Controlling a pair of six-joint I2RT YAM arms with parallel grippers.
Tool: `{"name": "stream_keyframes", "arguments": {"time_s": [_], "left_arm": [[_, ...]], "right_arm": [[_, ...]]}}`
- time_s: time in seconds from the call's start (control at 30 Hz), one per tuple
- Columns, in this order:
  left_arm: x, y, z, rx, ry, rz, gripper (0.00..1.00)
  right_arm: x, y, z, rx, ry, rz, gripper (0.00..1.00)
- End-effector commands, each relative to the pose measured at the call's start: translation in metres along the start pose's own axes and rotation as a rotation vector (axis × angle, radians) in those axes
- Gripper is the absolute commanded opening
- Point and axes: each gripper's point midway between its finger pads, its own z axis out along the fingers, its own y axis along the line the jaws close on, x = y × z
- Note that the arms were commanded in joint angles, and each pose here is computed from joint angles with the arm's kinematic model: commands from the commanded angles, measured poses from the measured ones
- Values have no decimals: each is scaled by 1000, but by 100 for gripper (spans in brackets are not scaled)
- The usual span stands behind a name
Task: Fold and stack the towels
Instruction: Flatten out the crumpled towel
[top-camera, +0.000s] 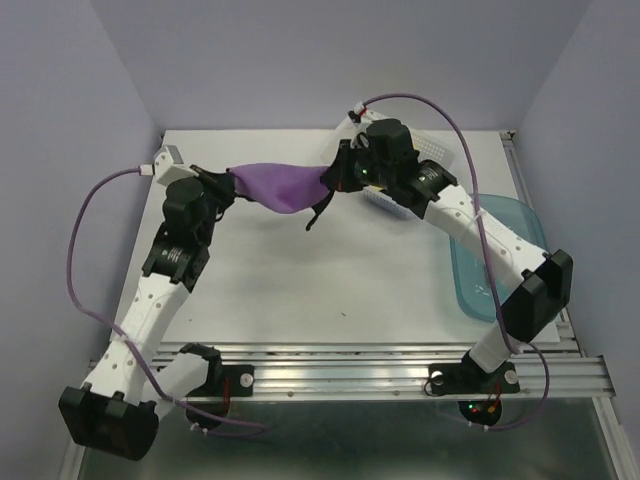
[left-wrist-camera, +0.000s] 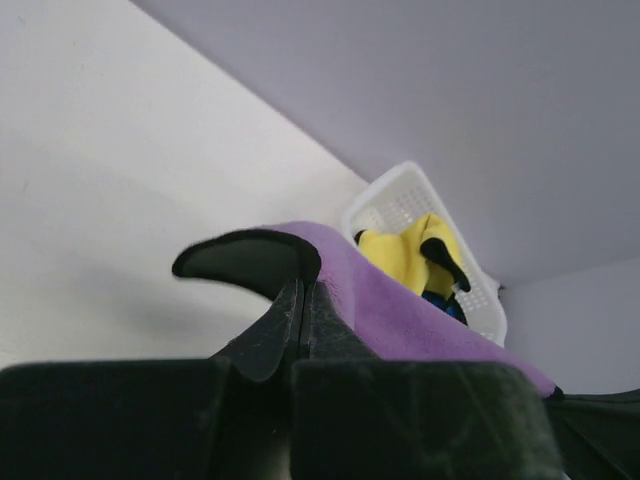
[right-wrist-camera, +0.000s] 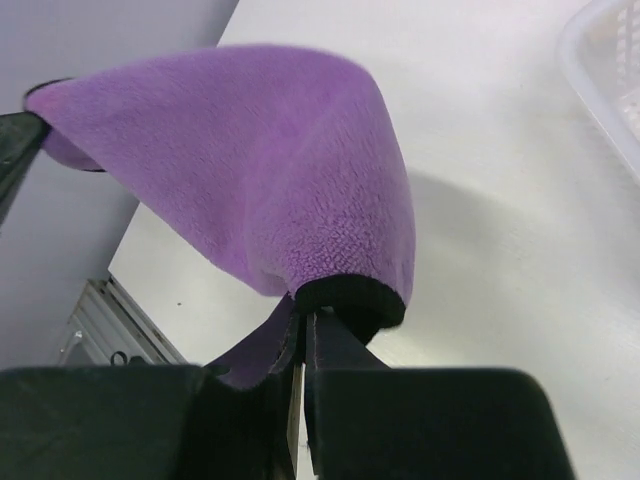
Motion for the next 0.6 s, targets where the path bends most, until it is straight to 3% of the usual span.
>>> {"name": "stream_keyframes", "arguments": {"time_s": [0.0, 0.1, 0.13, 0.2, 0.27, 0.3, 0.37, 0.43, 0.47, 0.53, 0.57], "left_arm": [[-8, 19, -29, -54, -28, 24, 0], [41, 64, -39, -151, 78, -43, 0], [79, 85, -47, -162, 171, -82, 0], [115, 104, -59, -169, 275, -118, 0], [137, 124, -72, -212, 323, -155, 0], [142, 133, -79, -243, 339, -149, 40], [134, 132, -84, -235, 308, -156, 98], [123, 129, -86, -232, 274, -143, 99], [115, 123, -87, -213, 255, -144, 99], [110, 122, -86, -211, 239, -130, 99], [111, 123, -84, -217, 238, -125, 99]], "right_arm": [[32, -11, -7, 7, 89, 14, 1], [73, -37, -18, 83, 164, 72, 1], [111, -57, -24, 134, 239, 123, 1], [149, -73, -37, 180, 322, 172, 2], [190, -91, -53, 232, 399, 188, 20], [197, -98, -57, 264, 408, 188, 35], [190, -108, -60, 328, 381, 172, 55], [186, -109, -60, 346, 384, 165, 77], [179, -108, -58, 342, 370, 154, 81], [175, -108, -56, 338, 354, 138, 100], [173, -110, -55, 347, 343, 120, 100]]}}
